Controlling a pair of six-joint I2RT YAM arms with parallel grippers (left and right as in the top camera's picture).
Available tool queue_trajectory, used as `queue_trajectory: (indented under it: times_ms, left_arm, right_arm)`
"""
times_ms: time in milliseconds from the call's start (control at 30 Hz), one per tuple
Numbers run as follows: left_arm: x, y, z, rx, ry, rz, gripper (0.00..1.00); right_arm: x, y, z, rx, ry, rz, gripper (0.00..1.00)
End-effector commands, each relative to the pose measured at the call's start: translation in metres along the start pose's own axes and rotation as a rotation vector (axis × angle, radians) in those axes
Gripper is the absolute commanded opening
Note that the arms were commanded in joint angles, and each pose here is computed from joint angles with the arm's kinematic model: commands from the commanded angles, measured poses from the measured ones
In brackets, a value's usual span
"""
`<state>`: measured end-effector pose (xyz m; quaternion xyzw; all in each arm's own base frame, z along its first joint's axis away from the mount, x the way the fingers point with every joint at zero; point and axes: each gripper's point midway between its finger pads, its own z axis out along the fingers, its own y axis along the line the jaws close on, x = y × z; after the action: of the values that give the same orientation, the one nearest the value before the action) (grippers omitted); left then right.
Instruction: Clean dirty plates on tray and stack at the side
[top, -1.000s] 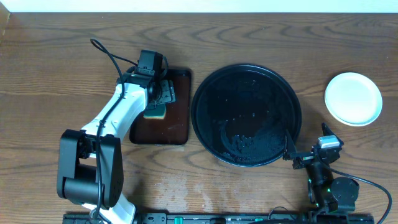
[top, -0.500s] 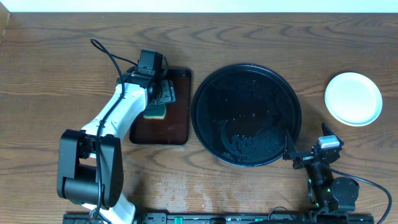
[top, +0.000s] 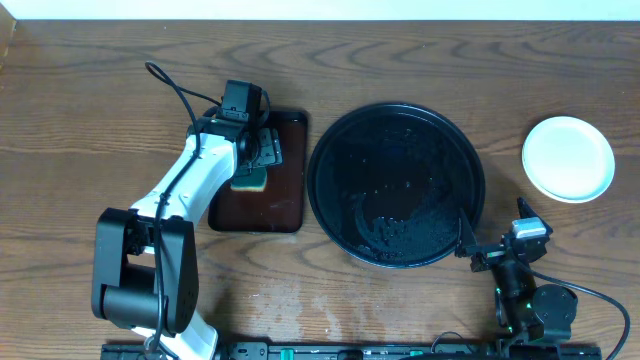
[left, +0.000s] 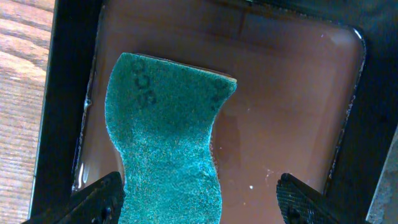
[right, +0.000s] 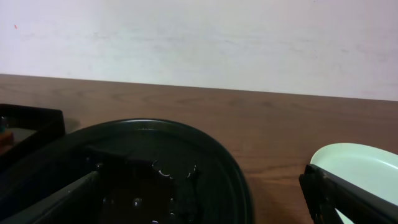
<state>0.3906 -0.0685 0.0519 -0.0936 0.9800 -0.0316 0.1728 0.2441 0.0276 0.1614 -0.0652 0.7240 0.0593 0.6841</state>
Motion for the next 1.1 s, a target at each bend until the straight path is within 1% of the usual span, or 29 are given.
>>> queue_trajectory:
  times_ms: [0,300,433,500,600,700,767,933,1000,1067]
  left_arm:
    - [0.003,0.004,0.004,-0.019,0.012,0.009,0.8]
    - [0.003,0.004,0.003,-0.018,0.009,0.009,0.8]
    - [-0.008,0.002,-0.016,0.002,-0.047,0.005,0.79]
    - [-0.02,-0.002,-0.039,0.028,-0.115,0.002,0.8]
    - [-0.043,-0.008,-0.082,0.075,-0.259,-0.005,0.79]
    - [-0.061,-0.004,-0.132,0.081,-0.42,-0.024,0.8]
    - [-0.067,0.003,-0.166,0.071,-0.511,-0.04,0.79]
    - [-0.063,0.025,-0.236,0.071,-0.691,-0.09,0.8]
    - [-0.051,0.039,-0.254,0.07,-0.731,-0.115,0.8]
    - [-0.035,0.053,-0.262,0.058,-0.748,-0.137,0.8]
  right_arm:
    - [0.0,0.002,0.0,-0.006,-0.001,-0.002,0.99]
    - [0.0,0.002,0.0,-0.006,-0.001,-0.001,0.99]
    - [0.0,0.002,0.0,-0.006,-0.002,-0.001,0.99]
    - [0.0,0.002,0.0,-0.006,-0.001,-0.002,0.99]
    - [0.0,0.002,0.0,-0.006,-0.002,-0.001,0.99]
    - [0.0,0.002,0.0,-0.006,-0.001,-0.001,0.99]
    - [0.0,0.002,0.0,-0.006,-0.001,-0.001,0.99]
    - [0.0,0.002,0.0,-0.006,-0.002,-0.002,0.99]
    - [0.0,0.002,0.0,-0.006,-0.001,-0.001,0.99]
    - [0.0,0.002,0.0,-0.006,-0.001,-0.001,0.99]
